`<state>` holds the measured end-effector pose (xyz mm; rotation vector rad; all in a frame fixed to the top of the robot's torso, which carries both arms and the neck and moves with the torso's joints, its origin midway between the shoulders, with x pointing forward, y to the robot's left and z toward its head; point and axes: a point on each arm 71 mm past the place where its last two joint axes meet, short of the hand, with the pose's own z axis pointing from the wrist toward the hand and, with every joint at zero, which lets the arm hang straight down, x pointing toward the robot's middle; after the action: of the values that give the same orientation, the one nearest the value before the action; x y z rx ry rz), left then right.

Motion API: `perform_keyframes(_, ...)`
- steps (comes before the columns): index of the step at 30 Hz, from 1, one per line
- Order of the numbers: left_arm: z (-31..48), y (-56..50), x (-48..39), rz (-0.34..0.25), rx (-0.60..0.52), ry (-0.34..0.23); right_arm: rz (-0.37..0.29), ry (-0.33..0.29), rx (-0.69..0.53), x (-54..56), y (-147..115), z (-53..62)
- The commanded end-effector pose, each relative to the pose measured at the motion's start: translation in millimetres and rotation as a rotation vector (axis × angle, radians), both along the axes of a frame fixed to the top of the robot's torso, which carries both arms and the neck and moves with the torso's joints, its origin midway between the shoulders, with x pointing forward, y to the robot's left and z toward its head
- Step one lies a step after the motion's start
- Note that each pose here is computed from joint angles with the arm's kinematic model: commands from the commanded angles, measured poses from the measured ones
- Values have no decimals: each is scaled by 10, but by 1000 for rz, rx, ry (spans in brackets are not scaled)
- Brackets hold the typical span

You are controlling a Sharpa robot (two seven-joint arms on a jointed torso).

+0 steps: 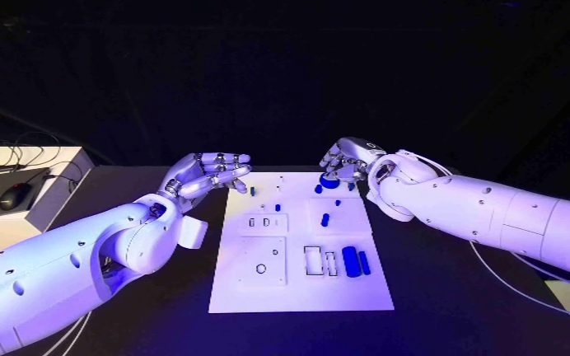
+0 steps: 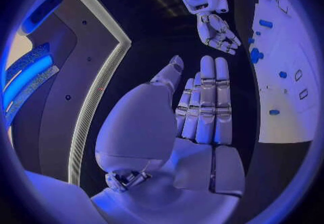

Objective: Assemble the parts on the task board

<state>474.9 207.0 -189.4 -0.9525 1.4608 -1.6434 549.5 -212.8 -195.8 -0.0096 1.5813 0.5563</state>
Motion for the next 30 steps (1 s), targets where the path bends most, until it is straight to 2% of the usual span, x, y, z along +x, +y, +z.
perform_keyframes(1, -1, -24, -16, -16, 37, 0, -17, -9, -65, 43, 10, -3)
perform_keyframes(13, -36, -25, -2, -2, 55, 9, 7, -58, -151, 84, 94, 3)
perform_keyframes(20, -52, -16, -5, -4, 69, 3, 41, -88, -134, 74, 136, 12)
perform_keyframes(30, -64, 10, 2, -3, 76, 5, 29, -60, -90, 89, 68, -2)
